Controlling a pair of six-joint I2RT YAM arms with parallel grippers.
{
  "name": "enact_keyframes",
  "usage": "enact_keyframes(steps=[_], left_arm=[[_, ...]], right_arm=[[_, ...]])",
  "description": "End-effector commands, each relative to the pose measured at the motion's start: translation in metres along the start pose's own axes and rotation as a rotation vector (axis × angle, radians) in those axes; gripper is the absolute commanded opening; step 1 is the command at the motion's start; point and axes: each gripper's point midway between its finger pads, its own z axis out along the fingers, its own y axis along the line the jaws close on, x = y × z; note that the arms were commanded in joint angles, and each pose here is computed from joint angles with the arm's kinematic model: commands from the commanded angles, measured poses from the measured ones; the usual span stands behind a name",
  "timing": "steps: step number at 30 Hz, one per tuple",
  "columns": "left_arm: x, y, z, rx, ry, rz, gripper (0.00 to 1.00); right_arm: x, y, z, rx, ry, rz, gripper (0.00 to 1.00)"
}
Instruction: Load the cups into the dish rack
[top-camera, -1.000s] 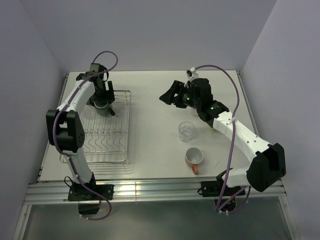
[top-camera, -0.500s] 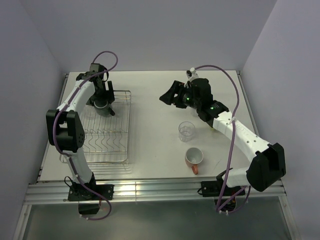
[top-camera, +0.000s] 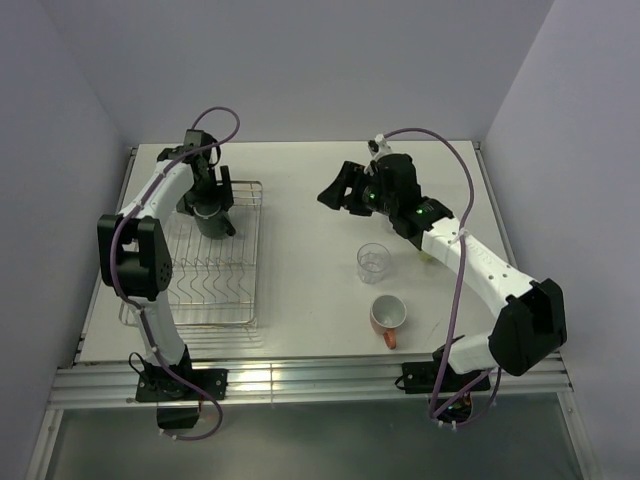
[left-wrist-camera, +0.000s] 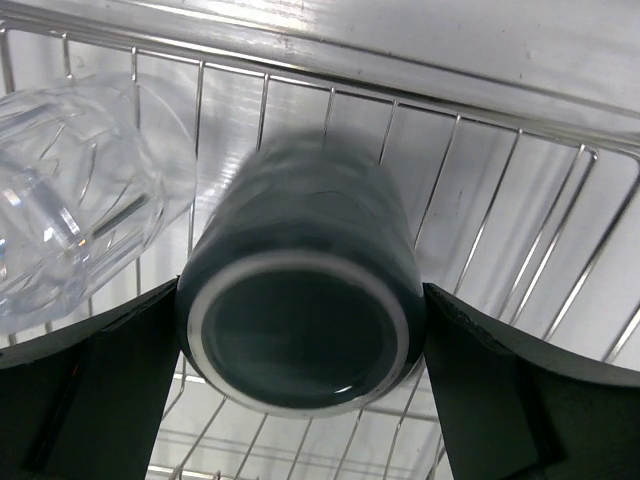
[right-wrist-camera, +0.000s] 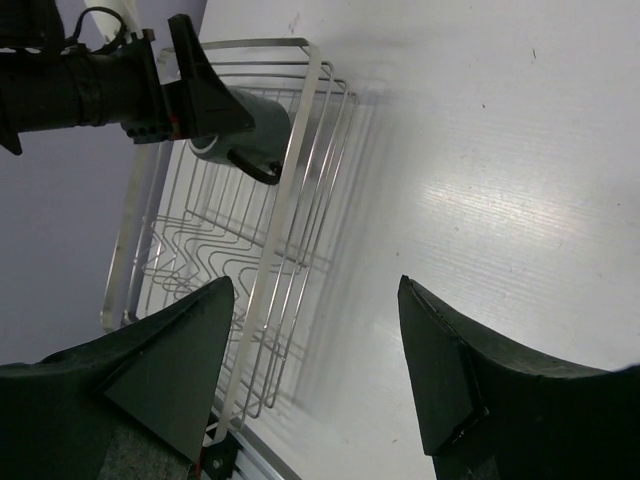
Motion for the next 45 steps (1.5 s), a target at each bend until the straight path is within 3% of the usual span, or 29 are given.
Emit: enact_keyframes(steps=[1,29,36,45], left_arm=[[-0.012,-0.009,-0.003,0.026,-0.026,0.001,0.99],[-0.03,-0.003,-0.02,0.0,-0.121,-0.042,0.99],[-0.034,-0.003,-0.028,0.009,-0.145,-0.044,0.99],[-0.031,-0.005,-0.027,0.021,-0.134,-0.031,0.99]], right_arm=[[-0.021,0.021,-0.003,-0.021,-0.045,-0.073,0.74],[0.018,0.09,0.023,-0.084,0.015,-0.301,0.72],[0.051,0.121,0.069,-0.167,0.047,-0.404,0.63],[0.086,0.152,0.137,-0.236,0.013,-0.523,0.61]])
